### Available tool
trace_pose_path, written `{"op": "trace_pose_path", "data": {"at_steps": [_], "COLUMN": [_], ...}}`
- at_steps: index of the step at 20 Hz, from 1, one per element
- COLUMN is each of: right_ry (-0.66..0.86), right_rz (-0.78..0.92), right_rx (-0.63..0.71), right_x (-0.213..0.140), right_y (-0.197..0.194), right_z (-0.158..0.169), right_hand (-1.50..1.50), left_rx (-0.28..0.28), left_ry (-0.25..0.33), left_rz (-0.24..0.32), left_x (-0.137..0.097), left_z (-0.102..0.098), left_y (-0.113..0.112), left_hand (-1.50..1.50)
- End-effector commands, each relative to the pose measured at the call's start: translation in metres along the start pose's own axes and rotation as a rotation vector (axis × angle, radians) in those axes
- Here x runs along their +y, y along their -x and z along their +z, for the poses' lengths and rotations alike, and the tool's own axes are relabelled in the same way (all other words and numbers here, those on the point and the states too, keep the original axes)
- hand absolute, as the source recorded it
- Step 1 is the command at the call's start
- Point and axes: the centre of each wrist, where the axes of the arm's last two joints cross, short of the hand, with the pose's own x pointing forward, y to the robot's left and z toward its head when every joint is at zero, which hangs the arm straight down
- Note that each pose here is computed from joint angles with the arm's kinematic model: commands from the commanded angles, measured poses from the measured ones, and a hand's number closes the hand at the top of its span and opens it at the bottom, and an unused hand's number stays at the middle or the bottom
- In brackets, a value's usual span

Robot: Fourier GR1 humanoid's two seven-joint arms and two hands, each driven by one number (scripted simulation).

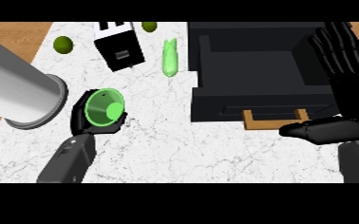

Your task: Pick up the cup, place it into the drawer and close the drawer

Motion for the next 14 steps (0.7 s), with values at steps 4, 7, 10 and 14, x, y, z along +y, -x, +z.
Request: {"op": "trace_pose_path", "data": {"at_steps": [4,7,10,14], "right_ry": [-0.002,0.002,0.015,0.023], "right_rz": [0.01,0.032,0.019,0.044], "right_rx": [0.016,0.015,0.01,0.016], "right_x": [0.015,-0.001,0.009,0.018], "right_y": [0.0,-0.003,-0.008,0.011], "right_z": [0.0,-0.014,0.004,-0.005], "right_hand": [-1.5,-1.5,-1.5,-1.5], "left_rx": [-0.165,-0.197,-0.197,-0.221], "left_ry": [0.168,0.22,0.276,0.357], "left_rz": [0.139,0.17,0.161,0.156], "left_x": [-0.059,-0.082,-0.115,-0.161], "left_z": [-0.051,-0.082,-0.116,-0.142], "left_y": [-0.02,-0.042,-0.073,-0.115], "left_hand": [1.5,1.5,1.5,1.5]}}
